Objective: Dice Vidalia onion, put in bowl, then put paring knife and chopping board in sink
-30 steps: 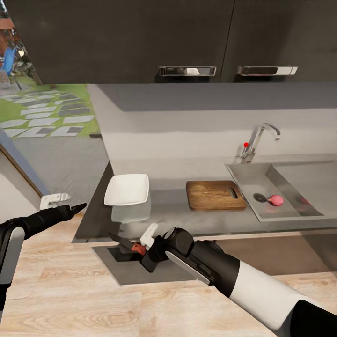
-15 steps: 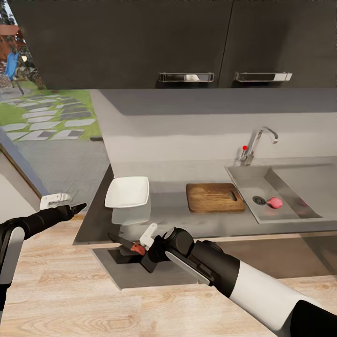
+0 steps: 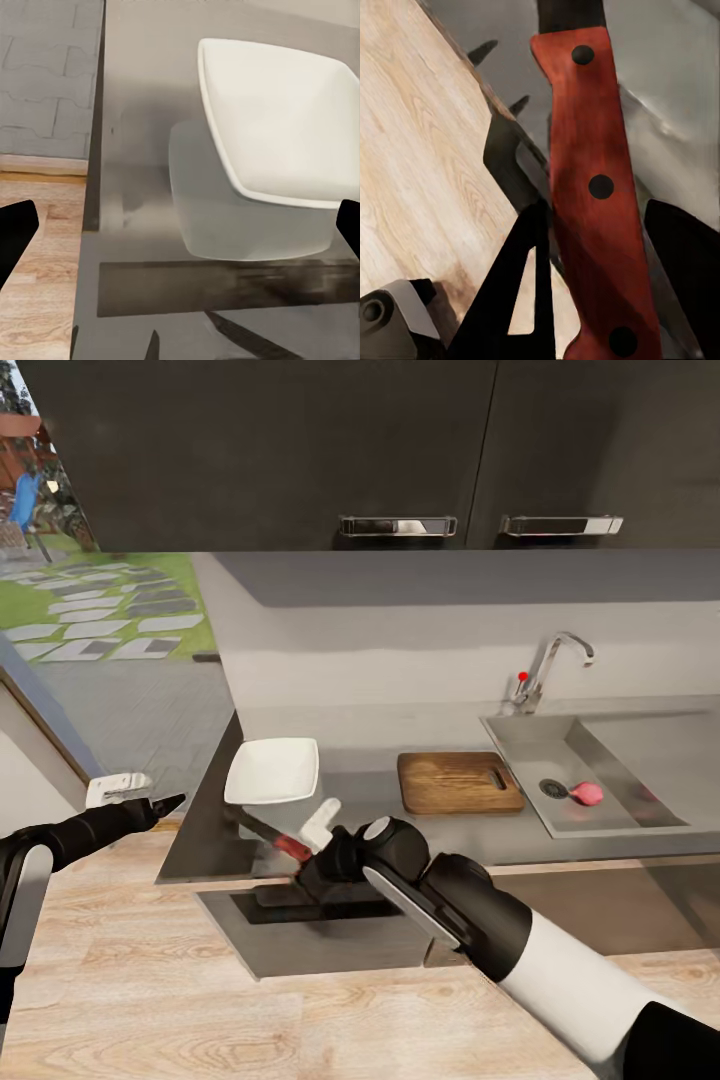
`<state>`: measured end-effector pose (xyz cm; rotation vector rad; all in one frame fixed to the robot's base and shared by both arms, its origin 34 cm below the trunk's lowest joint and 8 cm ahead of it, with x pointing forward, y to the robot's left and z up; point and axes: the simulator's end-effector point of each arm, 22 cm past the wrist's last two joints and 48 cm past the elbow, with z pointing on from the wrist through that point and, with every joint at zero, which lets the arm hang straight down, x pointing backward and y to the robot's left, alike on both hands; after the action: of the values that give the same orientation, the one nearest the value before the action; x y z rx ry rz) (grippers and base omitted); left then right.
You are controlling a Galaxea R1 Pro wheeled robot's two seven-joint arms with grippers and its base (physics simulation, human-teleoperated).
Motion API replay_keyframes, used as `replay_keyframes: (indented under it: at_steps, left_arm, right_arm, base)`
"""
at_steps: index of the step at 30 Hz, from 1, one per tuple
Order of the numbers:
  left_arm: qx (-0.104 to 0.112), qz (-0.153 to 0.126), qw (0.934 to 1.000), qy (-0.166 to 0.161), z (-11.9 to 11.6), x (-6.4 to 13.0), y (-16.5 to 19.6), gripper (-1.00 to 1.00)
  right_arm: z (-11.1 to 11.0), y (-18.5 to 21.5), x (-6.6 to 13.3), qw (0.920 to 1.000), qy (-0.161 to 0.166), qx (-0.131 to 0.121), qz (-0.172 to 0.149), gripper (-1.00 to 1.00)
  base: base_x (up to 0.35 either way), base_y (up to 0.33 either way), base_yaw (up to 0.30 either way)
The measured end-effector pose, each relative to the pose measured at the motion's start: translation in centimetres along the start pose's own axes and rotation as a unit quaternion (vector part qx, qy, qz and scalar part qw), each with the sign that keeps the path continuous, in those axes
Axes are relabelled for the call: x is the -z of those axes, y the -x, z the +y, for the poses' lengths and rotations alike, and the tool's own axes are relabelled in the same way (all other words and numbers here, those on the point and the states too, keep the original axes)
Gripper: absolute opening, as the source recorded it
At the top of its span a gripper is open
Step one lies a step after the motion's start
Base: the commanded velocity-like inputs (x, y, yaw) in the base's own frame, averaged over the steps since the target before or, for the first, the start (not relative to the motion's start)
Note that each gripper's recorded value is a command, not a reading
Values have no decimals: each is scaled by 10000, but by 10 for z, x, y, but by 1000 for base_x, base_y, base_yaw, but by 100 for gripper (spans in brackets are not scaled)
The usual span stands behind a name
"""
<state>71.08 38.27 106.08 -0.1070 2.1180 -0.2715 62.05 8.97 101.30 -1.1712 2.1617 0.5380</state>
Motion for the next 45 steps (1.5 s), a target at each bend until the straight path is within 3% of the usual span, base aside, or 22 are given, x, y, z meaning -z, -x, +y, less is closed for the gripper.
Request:
replay_keyframes:
  at_steps: [6,7,9,11,13,14,19,23,26,29,31,32,34,42,45]
  left_arm:
    - [-2,0,10000,2,0,0,0,100]
    - [-4,-1,10000,5,1,0,0,100]
    - [-5,0,10000,5,1,0,0,100]
    - [-5,-1,10000,9,1,0,0,100]
    - [-5,-1,10000,9,1,0,0,100]
    - [-6,0,10000,8,1,0,0,100]
    - [-3,1,10000,5,0,0,0,100]
    - [-1,-1,10000,1,0,0,0,100]
    - [-2,-3,10000,-7,-1,0,0,100]
    - [0,-2,10000,-15,-1,0,0,100]
    - [2,-2,10000,-19,-2,-1,0,100]
    - [3,0,10000,-27,-3,-1,-1,100]
    - [3,7,10000,-44,-4,-2,-1,100]
    - [-153,62,9996,-229,-26,-10,-8,100]
    - [-239,-8,9993,-273,-31,-11,-6,100]
  right_arm:
    - [-62,11,17,9957,-911,78,-154,-100]
    - [-88,11,26,9909,-1323,183,-143,-100]
    - [-101,9,31,9886,-1490,175,-125,-100]
    - [-128,-1,42,9838,-1788,106,-64,-100]
    - [-137,-6,47,9825,-1859,66,-34,-100]
    - [-170,-26,64,9761,-2173,6,86,-100]
    - [-230,-67,102,9631,-2663,-203,318,-100]
    - [-255,-92,123,9600,-2744,-328,448,-100]
    - [-262,-101,132,9640,-2604,-336,424,-100]
    - [-266,-98,138,9681,-2489,-188,207,-100]
    - [-273,-93,145,9682,-2500,-5,-7,-100]
    - [-289,-91,163,9636,-2642,317,-249,-100]
    - [-300,-97,178,9604,-2718,513,-336,-100]
    - [-297,-115,192,9619,-2435,1088,-598,-100]
    - [-298,-116,200,9621,-2374,1169,-658,-100]
  base:
    - [0,0,0]
    - [0,0,0]
    - [0,0,0]
    - [0,0,0]
    - [0,0,0]
    - [0,0,0]
    - [0,0,0]
    - [0,0,0]
    - [0,0,0]
    - [0,0,0]
    - [0,0,0]
    - [0,0,0]
    - [0,0,0]
    - [0,0,0]
    - [0,0,0]
